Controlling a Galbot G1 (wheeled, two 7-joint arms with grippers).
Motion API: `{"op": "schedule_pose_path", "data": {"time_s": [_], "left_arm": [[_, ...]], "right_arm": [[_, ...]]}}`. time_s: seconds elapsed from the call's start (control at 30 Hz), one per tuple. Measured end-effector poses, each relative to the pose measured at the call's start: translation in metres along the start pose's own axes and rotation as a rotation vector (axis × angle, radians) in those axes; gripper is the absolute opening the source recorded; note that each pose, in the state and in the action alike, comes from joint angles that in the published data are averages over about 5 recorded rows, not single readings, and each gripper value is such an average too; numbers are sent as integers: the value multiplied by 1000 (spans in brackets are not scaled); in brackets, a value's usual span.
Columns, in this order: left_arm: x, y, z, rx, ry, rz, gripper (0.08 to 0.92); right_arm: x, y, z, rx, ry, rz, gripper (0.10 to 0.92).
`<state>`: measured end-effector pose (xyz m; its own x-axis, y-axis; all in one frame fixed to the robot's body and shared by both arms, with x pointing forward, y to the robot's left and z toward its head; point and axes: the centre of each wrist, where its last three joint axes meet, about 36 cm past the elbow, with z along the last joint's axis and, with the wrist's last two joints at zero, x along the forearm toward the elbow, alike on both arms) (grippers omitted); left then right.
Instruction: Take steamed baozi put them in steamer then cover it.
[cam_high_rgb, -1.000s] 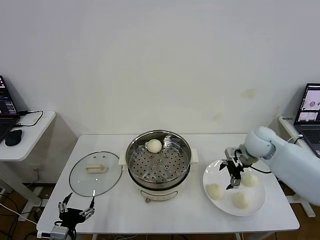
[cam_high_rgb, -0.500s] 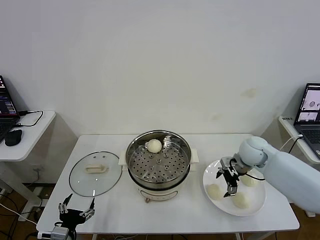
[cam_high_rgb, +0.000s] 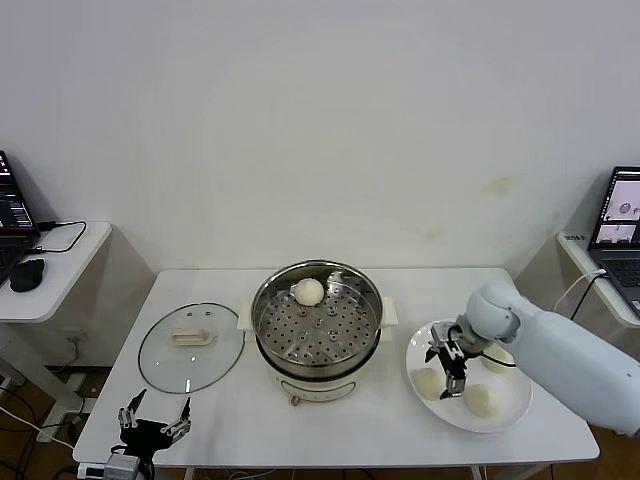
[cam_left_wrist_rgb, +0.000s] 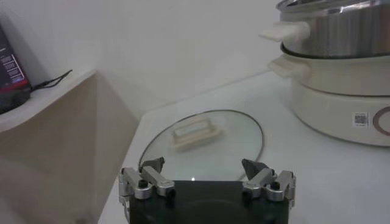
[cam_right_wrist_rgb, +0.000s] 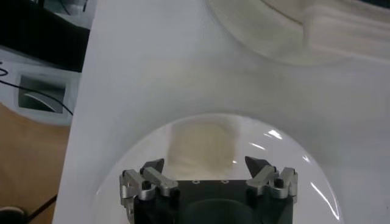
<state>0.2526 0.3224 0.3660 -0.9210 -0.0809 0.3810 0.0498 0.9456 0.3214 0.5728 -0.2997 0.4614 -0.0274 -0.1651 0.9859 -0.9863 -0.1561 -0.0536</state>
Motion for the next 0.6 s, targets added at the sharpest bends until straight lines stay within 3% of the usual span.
{"op": "schedule_pose_path", "data": {"time_s": [0.47,0.6], "left_arm": [[-3,-1,3,4,8,0,823],[-3,-2,3,5,8,1,823]], "right_arm": [[-8,1,0,-7,0,-4,823],[-10,3,1,-13,0,-5,782]]}}
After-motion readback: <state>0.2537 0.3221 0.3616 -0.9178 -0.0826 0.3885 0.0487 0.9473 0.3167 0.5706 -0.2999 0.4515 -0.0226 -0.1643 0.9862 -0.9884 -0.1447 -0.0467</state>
